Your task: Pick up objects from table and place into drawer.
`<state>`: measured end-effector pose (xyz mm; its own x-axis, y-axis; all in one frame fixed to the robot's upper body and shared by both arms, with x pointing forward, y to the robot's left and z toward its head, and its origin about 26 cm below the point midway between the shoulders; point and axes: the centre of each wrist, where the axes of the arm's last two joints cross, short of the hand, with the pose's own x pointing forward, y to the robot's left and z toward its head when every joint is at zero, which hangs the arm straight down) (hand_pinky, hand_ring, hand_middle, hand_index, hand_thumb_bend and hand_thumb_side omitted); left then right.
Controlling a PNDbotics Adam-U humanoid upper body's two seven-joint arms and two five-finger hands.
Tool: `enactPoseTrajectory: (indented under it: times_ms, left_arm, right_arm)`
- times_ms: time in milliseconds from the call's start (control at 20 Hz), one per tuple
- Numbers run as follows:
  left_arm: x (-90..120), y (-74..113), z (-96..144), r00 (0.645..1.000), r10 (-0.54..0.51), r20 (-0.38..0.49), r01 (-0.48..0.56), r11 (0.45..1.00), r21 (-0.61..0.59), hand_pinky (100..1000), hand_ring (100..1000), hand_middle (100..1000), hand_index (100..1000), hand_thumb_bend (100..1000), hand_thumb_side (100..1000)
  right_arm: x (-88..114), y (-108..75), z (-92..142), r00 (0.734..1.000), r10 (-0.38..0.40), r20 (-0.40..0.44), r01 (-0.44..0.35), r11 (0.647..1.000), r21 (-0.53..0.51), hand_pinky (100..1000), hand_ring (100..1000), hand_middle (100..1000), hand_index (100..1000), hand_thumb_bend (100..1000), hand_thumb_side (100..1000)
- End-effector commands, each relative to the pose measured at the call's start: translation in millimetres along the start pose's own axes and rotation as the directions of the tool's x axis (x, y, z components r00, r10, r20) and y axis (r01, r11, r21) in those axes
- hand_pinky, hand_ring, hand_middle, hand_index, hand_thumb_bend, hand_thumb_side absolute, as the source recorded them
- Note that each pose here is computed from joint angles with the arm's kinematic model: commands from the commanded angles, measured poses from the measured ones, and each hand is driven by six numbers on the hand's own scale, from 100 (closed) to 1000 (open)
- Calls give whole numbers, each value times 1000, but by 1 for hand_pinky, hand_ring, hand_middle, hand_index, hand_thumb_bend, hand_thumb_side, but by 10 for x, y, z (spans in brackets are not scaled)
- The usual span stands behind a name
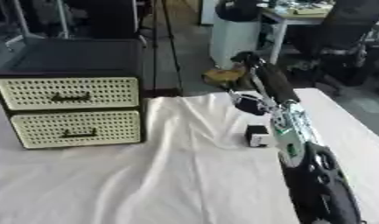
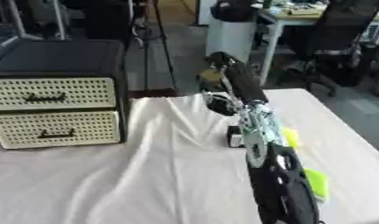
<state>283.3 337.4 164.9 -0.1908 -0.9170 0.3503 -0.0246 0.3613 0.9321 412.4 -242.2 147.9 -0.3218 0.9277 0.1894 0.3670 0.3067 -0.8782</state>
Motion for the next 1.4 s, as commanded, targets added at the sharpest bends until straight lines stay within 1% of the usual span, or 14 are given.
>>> enactPoseTrajectory:
  times_ms: [50, 300, 350, 400, 500, 550, 600, 750, 850, 1000, 1050, 1200, 1400]
  left_arm:
    - [38, 97, 1, 999, -30, 20, 30, 999, 14, 100, 100, 100, 539, 590, 1000]
    - [106, 119, -84, 995, -72, 65, 74, 997, -16, 100, 100, 100, 556, 599, 1000]
    - [127, 127, -114, 993, -85, 78, 87, 996, -23, 100, 100, 100, 566, 631, 1000]
    - [149, 135, -151, 991, -98, 93, 101, 994, -31, 100, 100, 100, 571, 599, 1000]
    - [192, 147, -240, 985, -121, 126, 129, 990, -55, 100, 100, 100, 588, 592, 1000]
    - [211, 142, -291, 981, -132, 143, 144, 987, -77, 100, 100, 100, 610, 580, 1000]
    - [226, 131, -346, 977, -142, 159, 159, 982, -104, 100, 100, 100, 614, 579, 1000]
    - [245, 101, -517, 969, -165, 185, 196, 967, -165, 100, 100, 100, 648, 566, 1000]
    - [245, 81, -655, 965, -190, 180, 223, 957, -185, 100, 100, 100, 665, 555, 1000]
    - [231, 17, -893, 955, -257, 148, 283, 939, -196, 100, 100, 100, 709, 556, 1000]
    - [224, -19, -964, 950, -280, 140, 303, 933, -195, 100, 100, 100, 730, 559, 1000]
    - [197, -148, -1190, 935, -334, 118, 351, 915, -199, 100, 100, 100, 739, 562, 1000]
    - [168, -318, -1423, 928, -357, 105, 372, 903, -215, 100, 100, 100, 748, 571, 1000]
  right_arm:
    - [-20, -140, -48, 1000, 28, 12, -27, 999, -34, 843, 896, 849, 869, 186, 171]
    - [-19, -121, -39, 1000, 24, 18, -24, 999, -28, 843, 897, 850, 870, 186, 198]
    - [-17, -117, -39, 1000, 23, 20, -23, 999, -27, 843, 897, 850, 871, 183, 203]
    - [-13, -114, -38, 1000, 22, 22, -21, 999, -27, 843, 897, 850, 871, 183, 203]
    - [-5, -107, -40, 999, 20, 26, -19, 999, -26, 843, 897, 850, 871, 179, 206]
    - [0, -103, -40, 999, 18, 29, -18, 1000, -25, 843, 897, 850, 872, 177, 208]
    - [5, -98, -39, 999, 17, 31, -16, 1000, -25, 843, 897, 850, 872, 176, 209]
    - [13, -84, -37, 999, 13, 36, -12, 1000, -21, 843, 897, 851, 872, 172, 210]
    - [19, -78, -39, 999, 11, 40, -11, 1000, -20, 843, 897, 851, 873, 164, 217]
    - [31, -65, -38, 999, 6, 45, -6, 1000, -20, 843, 897, 851, 873, 158, 220]
    - [34, -60, -37, 999, 5, 46, -4, 1000, -20, 843, 897, 851, 873, 160, 219]
    - [50, -44, -35, 999, -2, 53, 3, 1000, -19, 843, 897, 852, 874, 145, 227]
    - [78, -31, -43, 998, -11, 64, 12, 1000, -22, 843, 896, 852, 874, 140, 232]
